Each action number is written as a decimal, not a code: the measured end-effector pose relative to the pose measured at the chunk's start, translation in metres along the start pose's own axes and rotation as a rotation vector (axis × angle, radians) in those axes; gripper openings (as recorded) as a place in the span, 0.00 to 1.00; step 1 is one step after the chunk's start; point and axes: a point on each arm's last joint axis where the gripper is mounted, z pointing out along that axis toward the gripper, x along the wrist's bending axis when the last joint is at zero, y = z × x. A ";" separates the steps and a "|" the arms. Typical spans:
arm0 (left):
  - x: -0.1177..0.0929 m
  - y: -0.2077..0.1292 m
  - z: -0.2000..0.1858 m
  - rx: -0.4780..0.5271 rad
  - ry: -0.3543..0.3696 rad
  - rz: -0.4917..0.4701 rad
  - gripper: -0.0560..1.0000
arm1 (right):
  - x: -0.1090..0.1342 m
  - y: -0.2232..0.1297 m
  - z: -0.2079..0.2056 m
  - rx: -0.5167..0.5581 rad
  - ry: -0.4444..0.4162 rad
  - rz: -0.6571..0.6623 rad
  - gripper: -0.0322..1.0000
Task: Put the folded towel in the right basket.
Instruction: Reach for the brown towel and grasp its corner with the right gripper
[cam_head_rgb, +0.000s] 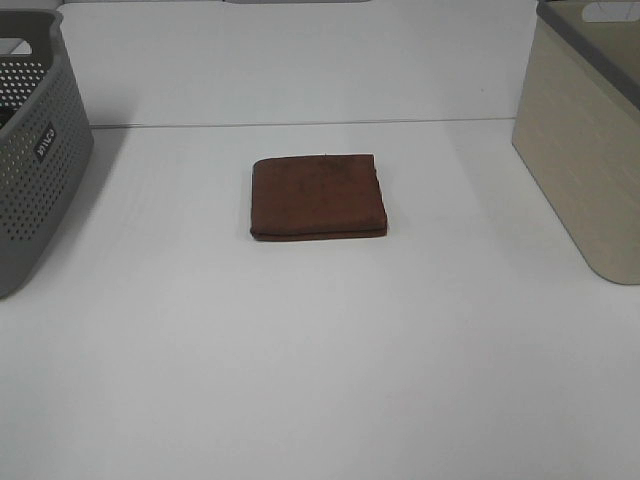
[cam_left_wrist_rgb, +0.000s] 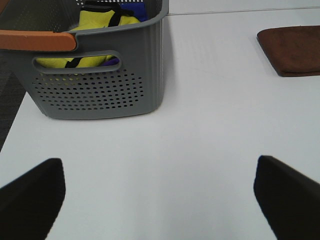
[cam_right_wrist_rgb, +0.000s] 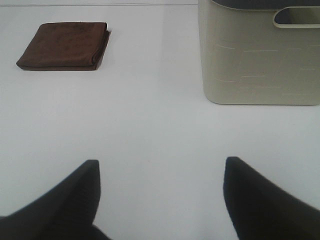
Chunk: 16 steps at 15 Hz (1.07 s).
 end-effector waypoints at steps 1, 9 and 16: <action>0.000 0.000 0.000 0.000 0.000 0.000 0.98 | 0.000 0.000 0.000 0.000 0.000 0.000 0.67; 0.000 0.000 0.000 0.000 0.000 0.000 0.98 | 0.000 0.000 0.000 0.000 0.000 0.000 0.67; 0.000 0.000 0.000 0.000 0.000 0.000 0.98 | 0.000 0.000 0.000 0.000 0.000 0.000 0.67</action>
